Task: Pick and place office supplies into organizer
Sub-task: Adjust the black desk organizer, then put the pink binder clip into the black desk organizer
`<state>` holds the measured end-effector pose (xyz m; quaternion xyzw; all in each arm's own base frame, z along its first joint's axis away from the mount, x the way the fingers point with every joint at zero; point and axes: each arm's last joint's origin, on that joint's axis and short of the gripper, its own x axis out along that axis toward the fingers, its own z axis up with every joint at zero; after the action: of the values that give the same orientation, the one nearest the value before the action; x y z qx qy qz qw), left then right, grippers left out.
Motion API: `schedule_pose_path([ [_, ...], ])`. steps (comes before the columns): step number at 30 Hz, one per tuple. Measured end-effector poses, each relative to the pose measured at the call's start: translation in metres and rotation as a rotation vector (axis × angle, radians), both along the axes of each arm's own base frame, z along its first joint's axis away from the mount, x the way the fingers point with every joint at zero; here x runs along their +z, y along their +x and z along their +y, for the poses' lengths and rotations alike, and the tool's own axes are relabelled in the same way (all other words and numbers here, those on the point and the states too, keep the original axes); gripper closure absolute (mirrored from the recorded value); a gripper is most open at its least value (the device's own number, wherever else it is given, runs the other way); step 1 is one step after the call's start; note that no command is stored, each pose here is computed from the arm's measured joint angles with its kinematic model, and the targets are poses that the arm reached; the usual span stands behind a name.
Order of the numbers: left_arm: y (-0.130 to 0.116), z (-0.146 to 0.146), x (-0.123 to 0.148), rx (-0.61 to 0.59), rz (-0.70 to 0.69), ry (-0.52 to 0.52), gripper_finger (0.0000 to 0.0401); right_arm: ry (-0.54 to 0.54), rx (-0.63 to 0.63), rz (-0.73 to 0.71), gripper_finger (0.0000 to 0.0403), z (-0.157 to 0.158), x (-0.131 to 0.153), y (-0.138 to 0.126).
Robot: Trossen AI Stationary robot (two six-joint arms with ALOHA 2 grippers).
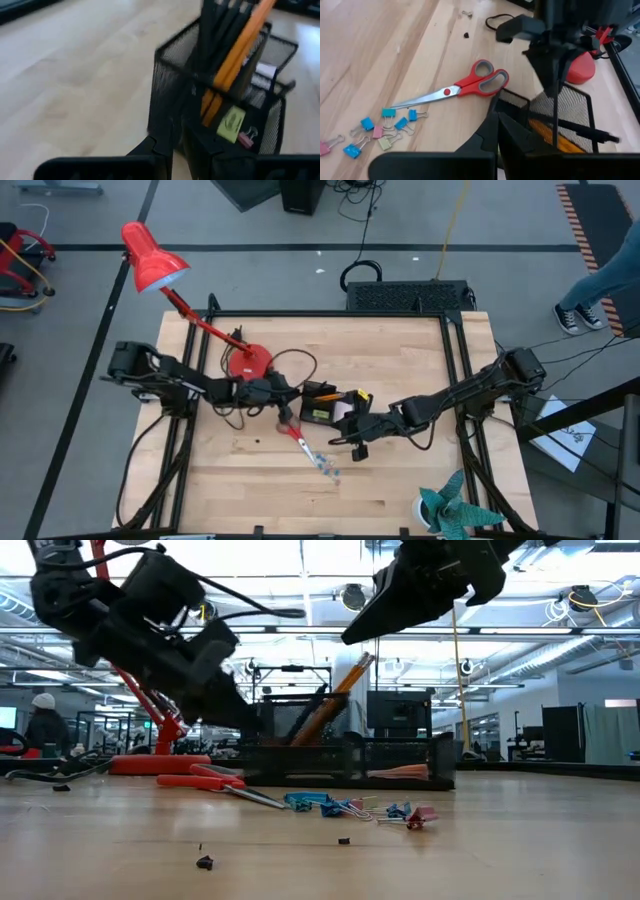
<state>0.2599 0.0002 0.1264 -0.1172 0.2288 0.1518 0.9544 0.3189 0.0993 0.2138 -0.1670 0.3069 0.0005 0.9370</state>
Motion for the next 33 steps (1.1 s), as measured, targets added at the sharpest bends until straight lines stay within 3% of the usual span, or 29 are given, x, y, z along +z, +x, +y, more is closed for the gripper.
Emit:
schedule_pose_path([
  [8, 0.024, -0.012, -0.016, -0.042, 0.07, 0.002, 0.0355, -0.001, 0.0, 0.016, 0.0402, 0.0, -0.001, -0.001],
  [27, 0.023, -0.047, -0.019, -0.149, 0.083, -0.013, 0.0355, 0.0, 0.013, 0.063, 0.0402, -0.001, -0.005, -0.004],
  [33, 0.017, -0.073, -0.019, -0.257, 0.096, 0.025, 0.0355, 0.175, 0.15, 0.164, 0.0384, 0.006, -0.019, -0.012],
])
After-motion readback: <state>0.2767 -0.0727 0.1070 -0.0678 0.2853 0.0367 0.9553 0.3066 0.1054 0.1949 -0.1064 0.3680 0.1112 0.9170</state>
